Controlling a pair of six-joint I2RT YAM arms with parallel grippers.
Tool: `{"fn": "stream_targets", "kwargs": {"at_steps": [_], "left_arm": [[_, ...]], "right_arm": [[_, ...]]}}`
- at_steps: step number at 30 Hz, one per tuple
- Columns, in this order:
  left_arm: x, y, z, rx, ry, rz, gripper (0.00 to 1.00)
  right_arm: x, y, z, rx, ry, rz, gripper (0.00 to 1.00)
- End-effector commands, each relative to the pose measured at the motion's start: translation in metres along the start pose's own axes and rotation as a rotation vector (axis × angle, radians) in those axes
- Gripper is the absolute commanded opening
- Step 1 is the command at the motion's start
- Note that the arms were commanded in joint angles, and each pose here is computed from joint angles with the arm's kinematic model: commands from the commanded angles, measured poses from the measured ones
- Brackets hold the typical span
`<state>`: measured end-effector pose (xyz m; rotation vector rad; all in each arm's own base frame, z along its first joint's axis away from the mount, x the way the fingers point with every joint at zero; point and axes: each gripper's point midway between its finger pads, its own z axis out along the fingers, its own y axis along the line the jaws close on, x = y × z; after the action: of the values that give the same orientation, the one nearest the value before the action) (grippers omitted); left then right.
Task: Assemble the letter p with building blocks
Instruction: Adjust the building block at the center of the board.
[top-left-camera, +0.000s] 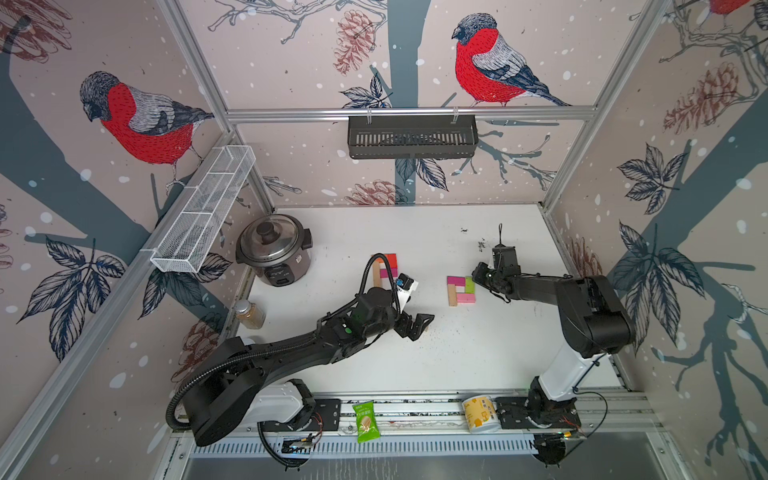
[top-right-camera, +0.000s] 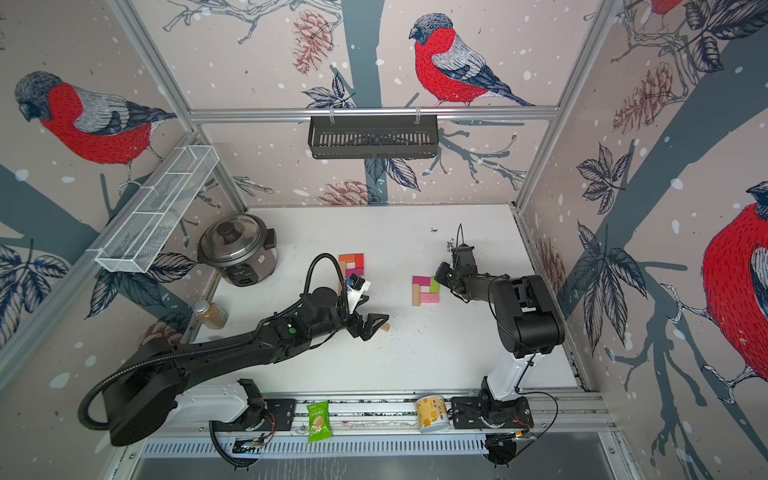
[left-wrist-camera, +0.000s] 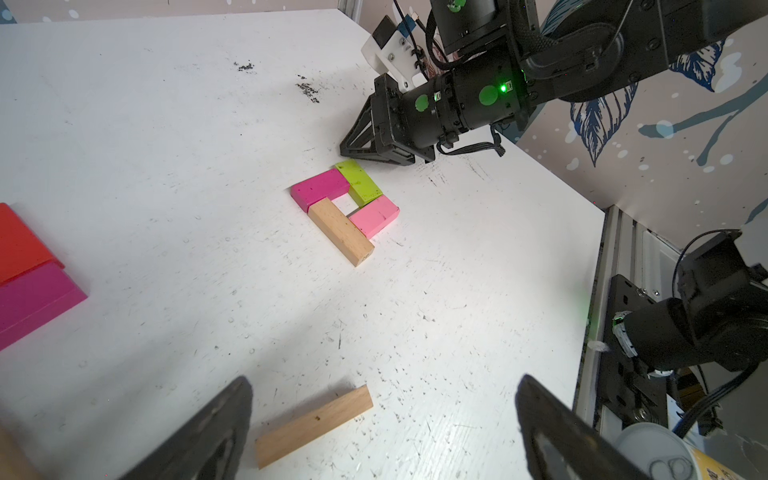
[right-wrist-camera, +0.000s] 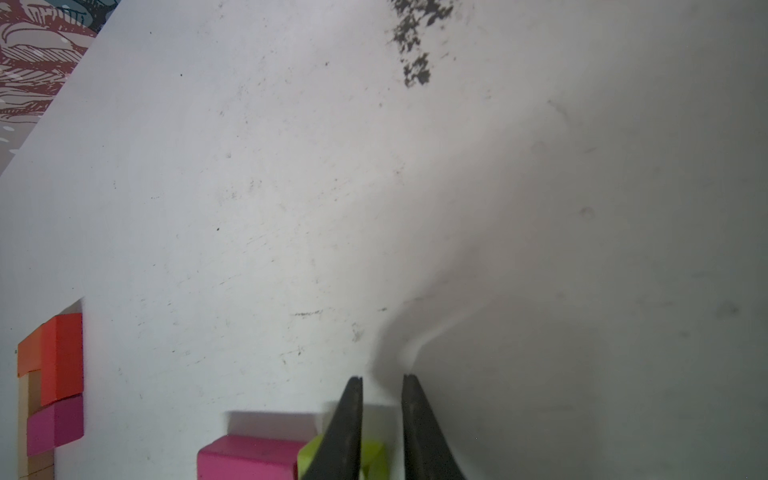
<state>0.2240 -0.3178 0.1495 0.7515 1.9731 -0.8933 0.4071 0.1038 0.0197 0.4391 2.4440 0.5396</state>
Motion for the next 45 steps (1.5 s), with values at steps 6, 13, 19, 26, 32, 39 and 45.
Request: {"fn": "stream_targets", "kwargs": {"at_steps": [6, 13, 19, 26, 32, 39, 45], "left_arm": [[-0.009, -0.004, -0.001, 0.015, -0.029, 0.005, 0.97], [-0.008, -0.005, 0.0, 0.018, -0.025, 0.005, 0.97], [-0.009, -0.006, 0.0, 0.024, -0.026, 0.004, 0.97], [-0.007, -0.006, 0.002, 0.027, -0.017, 0.003, 0.97], [-0.006, -0.006, 0.003, 0.031, -0.012, 0.003, 0.97], [-0.007, -0.007, 0.002, 0.036, -0.014, 0.004, 0.97], [-0.009, -0.008, 0.0, 0.036, -0.02, 0.005, 0.97]], "right_arm": [[0.048, -0.026, 0.002, 0.095, 0.181, 0.024, 0.21], [0.051, -0.023, 0.003, 0.074, 0.193, 0.032, 0.22], [0.052, -0.021, 0.002, 0.058, 0.197, 0.039, 0.22], [0.053, -0.017, 0.001, 0.041, 0.2, 0.044, 0.23], [0.054, -0.017, 0.001, 0.04, 0.202, 0.043, 0.23], [0.055, -0.016, 0.003, 0.039, 0.209, 0.041, 0.24], [0.052, -0.019, 0.003, 0.055, 0.196, 0.043, 0.24]]}}
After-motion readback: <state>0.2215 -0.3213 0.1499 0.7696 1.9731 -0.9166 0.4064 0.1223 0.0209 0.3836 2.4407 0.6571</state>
